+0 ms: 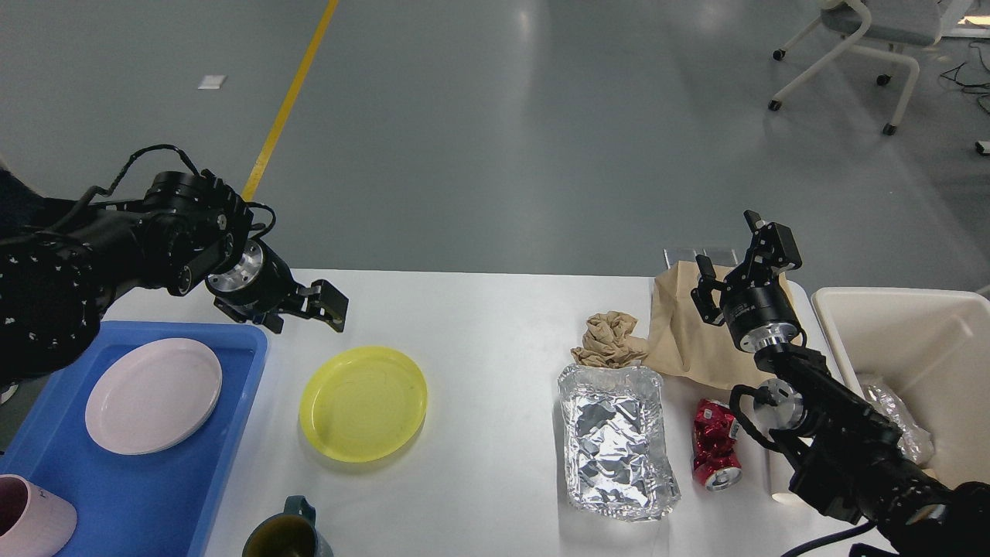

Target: Tidy desktop

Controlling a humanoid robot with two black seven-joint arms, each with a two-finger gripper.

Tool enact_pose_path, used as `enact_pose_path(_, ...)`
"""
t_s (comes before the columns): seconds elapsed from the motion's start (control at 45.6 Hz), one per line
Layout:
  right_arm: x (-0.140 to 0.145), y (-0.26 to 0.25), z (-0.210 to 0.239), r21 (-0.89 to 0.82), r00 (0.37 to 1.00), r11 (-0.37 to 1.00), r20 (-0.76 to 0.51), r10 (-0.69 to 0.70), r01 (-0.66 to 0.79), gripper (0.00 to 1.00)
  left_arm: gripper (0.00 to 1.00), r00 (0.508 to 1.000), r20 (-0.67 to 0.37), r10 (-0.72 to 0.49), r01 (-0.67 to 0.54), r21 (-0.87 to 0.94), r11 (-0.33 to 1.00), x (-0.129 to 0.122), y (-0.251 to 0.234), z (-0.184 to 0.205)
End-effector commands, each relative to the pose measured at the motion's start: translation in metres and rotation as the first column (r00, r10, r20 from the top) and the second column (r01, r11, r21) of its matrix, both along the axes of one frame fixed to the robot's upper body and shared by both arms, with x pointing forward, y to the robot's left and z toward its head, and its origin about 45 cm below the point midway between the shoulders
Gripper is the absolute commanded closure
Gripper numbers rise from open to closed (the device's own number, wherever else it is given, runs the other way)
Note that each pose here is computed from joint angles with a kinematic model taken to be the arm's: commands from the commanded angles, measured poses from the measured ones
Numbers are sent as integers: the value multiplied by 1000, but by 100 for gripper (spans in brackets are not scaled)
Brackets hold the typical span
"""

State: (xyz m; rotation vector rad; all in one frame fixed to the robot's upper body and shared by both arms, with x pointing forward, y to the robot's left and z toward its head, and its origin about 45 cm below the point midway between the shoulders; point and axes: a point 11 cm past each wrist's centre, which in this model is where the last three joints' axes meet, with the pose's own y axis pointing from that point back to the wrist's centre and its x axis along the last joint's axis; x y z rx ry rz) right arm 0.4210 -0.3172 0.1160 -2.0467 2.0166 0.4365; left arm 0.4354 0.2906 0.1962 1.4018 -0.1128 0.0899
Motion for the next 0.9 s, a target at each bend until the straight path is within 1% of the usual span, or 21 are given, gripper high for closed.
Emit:
enact_pose_path(0.0, 0, 0, 0, 0, 1000, 1000, 0, 0, 0, 0, 4, 991, -132, -27, 26, -8, 1000, -20, -10, 6)
enact_pose_path(0.066, 0, 0, 0, 0, 1000, 1000, 0, 0, 0, 0, 4, 986, -159, -43, 44, 2, 999, -26, -12, 10)
enact_pose_path(0.153, 0, 0, 0, 1, 1000, 1000, 0, 1, -1, 0, 4, 979, -201, -38, 47, 43, 998, -38, 2, 19)
enact_pose_path(0.263, 0, 0, 0, 0, 1000, 1000, 0, 0, 0, 0, 4, 979, -203, -3, 18, 71, 997, -40, 11, 37)
enact_pose_path(0.373, 0, 0, 0, 0, 1000, 1000, 0, 0, 0, 0, 4, 974, -221, 37, -4, 147, 989, -47, 27, 48)
enact_pose_path(0.46, 0, 0, 0, 0, 1000, 1000, 0, 0, 0, 0, 4, 969, -243, 51, -11, 162, 987, -55, 29, 56)
enact_pose_path(0.504, 0, 0, 0, 0, 1000, 1000, 0, 0, 0, 0, 4, 970, -238, 50, -12, 157, 987, -54, 28, 59)
enact_pose_path(0.614, 0, 0, 0, 0, 1000, 1000, 0, 0, 0, 0, 4, 965, -258, 41, 5, 175, 985, -58, 25, 55)
enact_pose_path(0.877, 0, 0, 0, 0, 1000, 1000, 1, -1, 1, 0, 4, 963, -269, 31, 13, 160, 987, -60, 19, 53)
